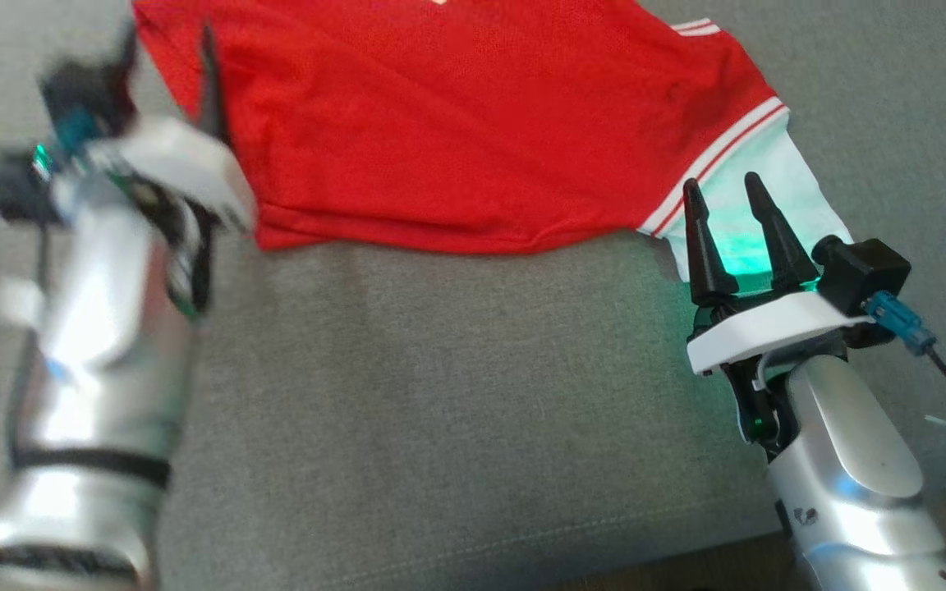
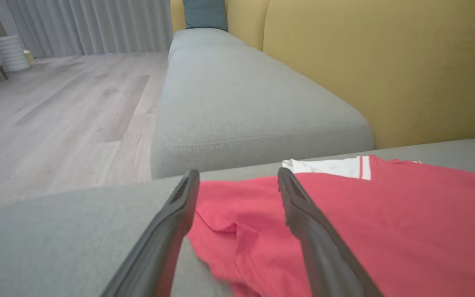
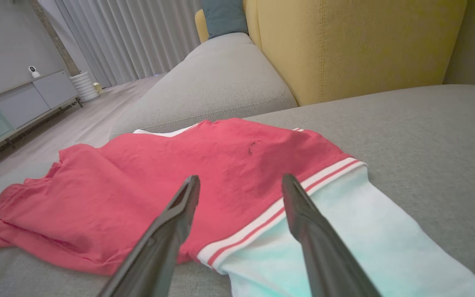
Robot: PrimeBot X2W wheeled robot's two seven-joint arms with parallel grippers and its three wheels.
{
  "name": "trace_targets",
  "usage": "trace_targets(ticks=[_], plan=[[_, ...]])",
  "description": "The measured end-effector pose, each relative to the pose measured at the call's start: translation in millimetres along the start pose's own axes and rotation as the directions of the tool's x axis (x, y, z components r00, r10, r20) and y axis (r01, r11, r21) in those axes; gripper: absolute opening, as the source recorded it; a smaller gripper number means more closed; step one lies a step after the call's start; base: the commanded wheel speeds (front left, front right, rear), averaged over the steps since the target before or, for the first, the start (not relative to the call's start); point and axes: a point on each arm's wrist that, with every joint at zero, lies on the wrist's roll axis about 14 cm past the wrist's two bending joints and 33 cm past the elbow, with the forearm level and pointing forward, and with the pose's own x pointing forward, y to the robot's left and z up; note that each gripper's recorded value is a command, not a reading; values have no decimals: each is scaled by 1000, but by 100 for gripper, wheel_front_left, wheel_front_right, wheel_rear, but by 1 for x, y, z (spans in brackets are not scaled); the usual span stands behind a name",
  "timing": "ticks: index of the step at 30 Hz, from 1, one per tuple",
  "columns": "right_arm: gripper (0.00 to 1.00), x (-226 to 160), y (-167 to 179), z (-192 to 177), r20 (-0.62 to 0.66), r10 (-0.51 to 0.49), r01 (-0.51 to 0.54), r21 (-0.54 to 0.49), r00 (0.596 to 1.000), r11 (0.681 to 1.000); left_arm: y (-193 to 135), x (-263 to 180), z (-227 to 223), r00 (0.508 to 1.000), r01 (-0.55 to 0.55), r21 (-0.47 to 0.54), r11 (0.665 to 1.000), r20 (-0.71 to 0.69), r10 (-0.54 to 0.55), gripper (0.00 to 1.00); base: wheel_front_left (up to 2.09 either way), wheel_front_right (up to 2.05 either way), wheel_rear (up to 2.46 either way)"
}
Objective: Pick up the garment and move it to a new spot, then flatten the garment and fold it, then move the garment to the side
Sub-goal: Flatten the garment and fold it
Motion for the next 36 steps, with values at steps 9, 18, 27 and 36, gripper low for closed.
trace_targets(ticks=[9,18,27,36], plan=[[100,-11,15,2,2,36,-36,-26,999,999,-5,-81,-32,996,-84,-118,990,-50,79,100,0,0,0],[100,-27,26,0,-4,55,-55,-18,998,998,4,-144,-41,985,-168,-153,974,-71,159,100,0,0,0],[100,-45,29,-4,-10,57,-57,-10,998,998,2,-191,-48,980,-189,-137,972,-84,179,100,0,0,0],[100,-46,25,-11,-28,45,-45,-2,999,999,-11,-195,-59,982,-163,-151,975,-116,146,100,0,0,0]])
